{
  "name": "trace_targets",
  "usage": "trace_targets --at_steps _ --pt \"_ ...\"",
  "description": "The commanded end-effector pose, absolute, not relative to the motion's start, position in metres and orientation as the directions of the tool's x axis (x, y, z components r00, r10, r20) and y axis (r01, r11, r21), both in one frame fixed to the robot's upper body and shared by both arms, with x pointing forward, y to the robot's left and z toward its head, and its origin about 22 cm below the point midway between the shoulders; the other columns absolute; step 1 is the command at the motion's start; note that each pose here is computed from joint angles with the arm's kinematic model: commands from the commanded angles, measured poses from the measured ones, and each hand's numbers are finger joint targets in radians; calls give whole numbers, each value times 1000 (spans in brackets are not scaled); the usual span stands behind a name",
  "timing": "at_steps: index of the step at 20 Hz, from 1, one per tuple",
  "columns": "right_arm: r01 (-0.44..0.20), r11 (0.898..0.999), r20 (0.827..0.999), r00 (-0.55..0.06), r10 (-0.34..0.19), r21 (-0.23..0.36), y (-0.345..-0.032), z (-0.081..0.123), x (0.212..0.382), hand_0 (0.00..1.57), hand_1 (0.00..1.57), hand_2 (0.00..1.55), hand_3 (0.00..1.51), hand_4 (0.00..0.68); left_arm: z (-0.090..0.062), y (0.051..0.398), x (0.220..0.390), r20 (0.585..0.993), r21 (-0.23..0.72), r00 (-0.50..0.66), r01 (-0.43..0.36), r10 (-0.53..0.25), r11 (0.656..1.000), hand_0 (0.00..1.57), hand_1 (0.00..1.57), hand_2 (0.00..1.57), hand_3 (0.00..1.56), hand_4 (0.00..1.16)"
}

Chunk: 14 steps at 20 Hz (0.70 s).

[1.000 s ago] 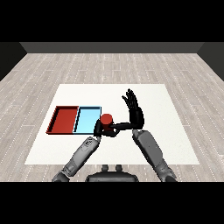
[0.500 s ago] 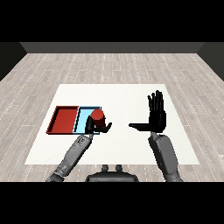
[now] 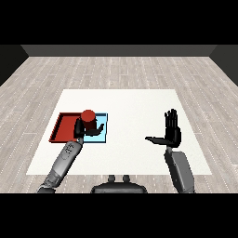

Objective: Pick the red can and put it in the red box

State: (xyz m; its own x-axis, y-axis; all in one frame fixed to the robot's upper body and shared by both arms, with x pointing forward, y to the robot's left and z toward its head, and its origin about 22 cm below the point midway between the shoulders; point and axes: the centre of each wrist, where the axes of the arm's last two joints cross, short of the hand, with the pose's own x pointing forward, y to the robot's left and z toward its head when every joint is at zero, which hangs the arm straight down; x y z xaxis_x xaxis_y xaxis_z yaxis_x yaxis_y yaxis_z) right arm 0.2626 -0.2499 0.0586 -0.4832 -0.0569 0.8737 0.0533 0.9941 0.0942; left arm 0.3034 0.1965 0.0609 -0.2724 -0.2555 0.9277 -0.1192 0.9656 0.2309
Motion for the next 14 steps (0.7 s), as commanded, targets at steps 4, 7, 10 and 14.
trace_targets --at_steps 4,7,10,14 --pt "84 994 915 -402 -33 72 -267 9 243 0 0 0 0 0 97 245 351 880 389 -185 -249 -438 887 1571 1571 1533 1402 1124" --pt "103 990 921 -387 -49 96 -254 2 238 0 0 0 0 0 78 259 361 853 455 -129 -294 -506 841 1566 1566 1508 1424 1102" --pt "105 992 931 -364 -22 65 -277 7 266 0 0 0 0 0 54 303 356 857 495 17 -307 -515 813 1544 1544 1523 1445 1079" --pt "97 995 931 -364 2 36 -276 -5 249 0 0 0 0 0 30 345 365 859 509 161 -354 -485 784 1571 1571 1571 1476 1105"
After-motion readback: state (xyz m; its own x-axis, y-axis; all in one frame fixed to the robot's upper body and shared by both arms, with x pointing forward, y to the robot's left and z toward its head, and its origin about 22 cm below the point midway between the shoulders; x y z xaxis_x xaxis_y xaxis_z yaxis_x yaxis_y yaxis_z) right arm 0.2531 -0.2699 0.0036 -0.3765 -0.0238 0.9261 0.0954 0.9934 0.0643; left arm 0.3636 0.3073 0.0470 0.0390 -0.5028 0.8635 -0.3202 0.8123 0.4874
